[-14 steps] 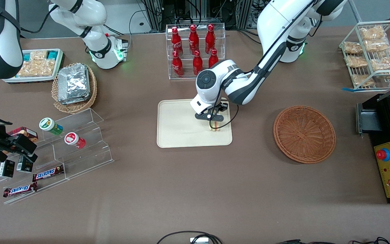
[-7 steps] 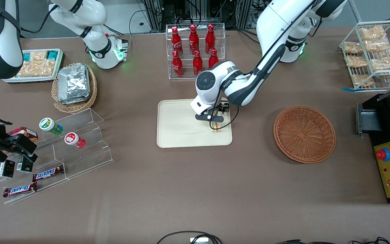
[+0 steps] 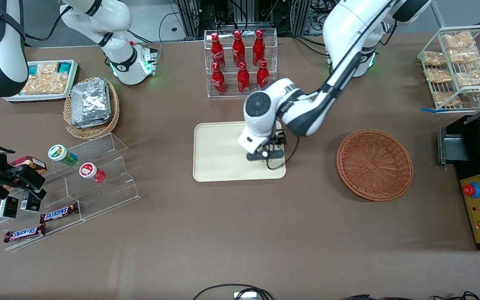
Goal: Place sandwich from basket to tray
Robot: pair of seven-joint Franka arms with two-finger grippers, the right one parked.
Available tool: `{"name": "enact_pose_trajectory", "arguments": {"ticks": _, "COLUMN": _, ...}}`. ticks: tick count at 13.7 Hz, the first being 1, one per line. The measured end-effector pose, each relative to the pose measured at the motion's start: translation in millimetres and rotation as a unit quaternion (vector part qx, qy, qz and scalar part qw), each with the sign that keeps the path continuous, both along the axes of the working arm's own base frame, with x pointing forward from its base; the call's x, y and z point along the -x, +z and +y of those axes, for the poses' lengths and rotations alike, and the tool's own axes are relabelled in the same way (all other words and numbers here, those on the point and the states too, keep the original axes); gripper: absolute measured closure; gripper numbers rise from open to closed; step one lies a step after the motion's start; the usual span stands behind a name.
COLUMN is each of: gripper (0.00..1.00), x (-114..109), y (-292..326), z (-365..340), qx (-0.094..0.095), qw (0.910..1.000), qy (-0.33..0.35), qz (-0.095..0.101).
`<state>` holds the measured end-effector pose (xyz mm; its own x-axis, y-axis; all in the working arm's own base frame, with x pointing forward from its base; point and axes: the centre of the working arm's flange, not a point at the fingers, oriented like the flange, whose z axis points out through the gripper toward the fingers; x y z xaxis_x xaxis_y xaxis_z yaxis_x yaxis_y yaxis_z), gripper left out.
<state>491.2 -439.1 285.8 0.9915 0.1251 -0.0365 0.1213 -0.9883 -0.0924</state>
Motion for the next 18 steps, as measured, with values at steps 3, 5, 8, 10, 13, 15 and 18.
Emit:
{"name": "enact_pose_trajectory", "arguments": {"ticks": 3, "gripper": 0.00, "x": -28, "y": 17, "z": 24, "qx": 0.000, "qw": 0.9970, "qy": 0.075, "qz": -0.016}}
{"name": "enact_pose_trajectory", "arguments": {"ticks": 5, "gripper": 0.00, "x": -46, "y": 41, "z": 48, "qx": -0.008, "qw": 0.9932, "qy": 0.114, "qz": -0.025}}
{"name": "enact_pose_trajectory", "arguments": {"ticks": 8, "gripper": 0.00, "x": -71, "y": 86, "z": 99, "qx": -0.031, "qw": 0.9862, "qy": 0.160, "qz": -0.030}}
{"name": "enact_pose_trajectory", "arguments": {"ticks": 10, "gripper": 0.00, "x": -84, "y": 112, "z": 131, "qx": -0.044, "qw": 0.9810, "qy": 0.187, "qz": -0.031}}
{"name": "enact_pose_trajectory", "arguments": {"ticks": 13, "gripper": 0.00, "x": -99, "y": 143, "z": 179, "qx": -0.055, "qw": 0.9801, "qy": 0.189, "qz": -0.028}}
{"name": "enact_pose_trajectory", "arguments": {"ticks": 15, "gripper": 0.00, "x": -103, "y": 165, "z": 215, "qx": -0.063, "qw": 0.9834, "qy": 0.169, "qz": -0.019}}
{"name": "enact_pose_trajectory", "arguments": {"ticks": 18, "gripper": 0.00, "x": -101, "y": 203, "z": 270, "qx": -0.060, "qw": 0.9900, "qy": 0.127, "qz": 0.003}}
